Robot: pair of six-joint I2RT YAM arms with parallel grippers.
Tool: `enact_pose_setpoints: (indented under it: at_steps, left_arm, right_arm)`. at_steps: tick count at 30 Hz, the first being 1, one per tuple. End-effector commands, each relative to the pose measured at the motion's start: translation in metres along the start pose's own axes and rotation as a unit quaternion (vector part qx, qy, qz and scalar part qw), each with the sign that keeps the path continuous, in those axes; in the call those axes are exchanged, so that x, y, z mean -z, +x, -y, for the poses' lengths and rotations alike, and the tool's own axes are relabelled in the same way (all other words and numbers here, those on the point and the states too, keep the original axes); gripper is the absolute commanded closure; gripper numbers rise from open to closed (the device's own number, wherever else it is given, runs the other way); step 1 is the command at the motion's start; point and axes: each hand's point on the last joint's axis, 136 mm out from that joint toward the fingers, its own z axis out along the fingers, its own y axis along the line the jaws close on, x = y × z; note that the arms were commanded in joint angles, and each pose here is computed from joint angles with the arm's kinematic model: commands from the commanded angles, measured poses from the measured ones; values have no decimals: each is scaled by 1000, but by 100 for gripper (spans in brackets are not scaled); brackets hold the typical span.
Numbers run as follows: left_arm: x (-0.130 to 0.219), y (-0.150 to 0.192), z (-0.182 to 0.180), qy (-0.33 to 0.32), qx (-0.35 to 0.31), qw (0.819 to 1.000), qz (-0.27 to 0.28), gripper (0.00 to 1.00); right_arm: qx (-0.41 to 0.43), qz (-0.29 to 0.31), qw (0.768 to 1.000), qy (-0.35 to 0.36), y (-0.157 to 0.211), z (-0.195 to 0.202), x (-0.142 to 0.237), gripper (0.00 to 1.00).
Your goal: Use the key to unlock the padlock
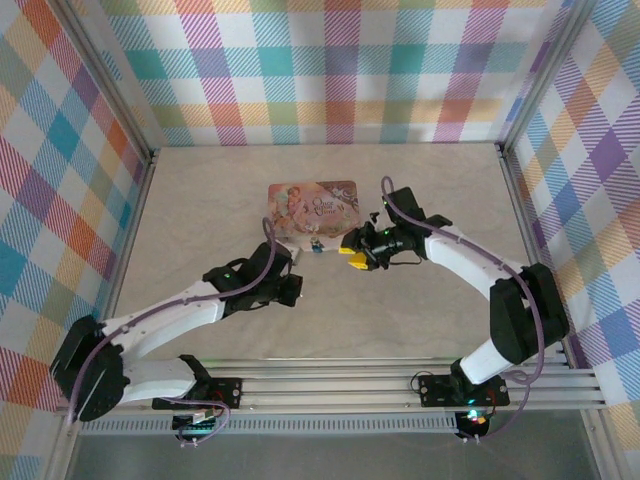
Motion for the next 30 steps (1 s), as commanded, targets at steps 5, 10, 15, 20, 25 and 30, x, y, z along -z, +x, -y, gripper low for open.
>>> enact_pose_setpoints:
  at_steps: [5,10,15,20,25,30]
  left_arm:
    - [39,-76,34,44,-163,977,133,100]
    - [45,-106,49,46,-206,966,149,100]
    - [49,-129,62,55,-233,957,167,100]
    - [52,-144,66,46,-256,948,182,100]
    - [48,-143,70,55,-280,947,147,100]
    - [46,-145,68,46,-287,946,144,100]
  right_arm:
    - [42,27,997,-66,-13,-77,31,59]
    - [68,19,995,-75,-15,-101,39,56]
    - [73,-1,994,-82,-9,-106,37,56]
    - [76,-3,994,-80,-3,-103,41,56]
    - [96,1,990,-104,-1,-113,46,58]
    - [107,1,992,-65,4,-105,46,60]
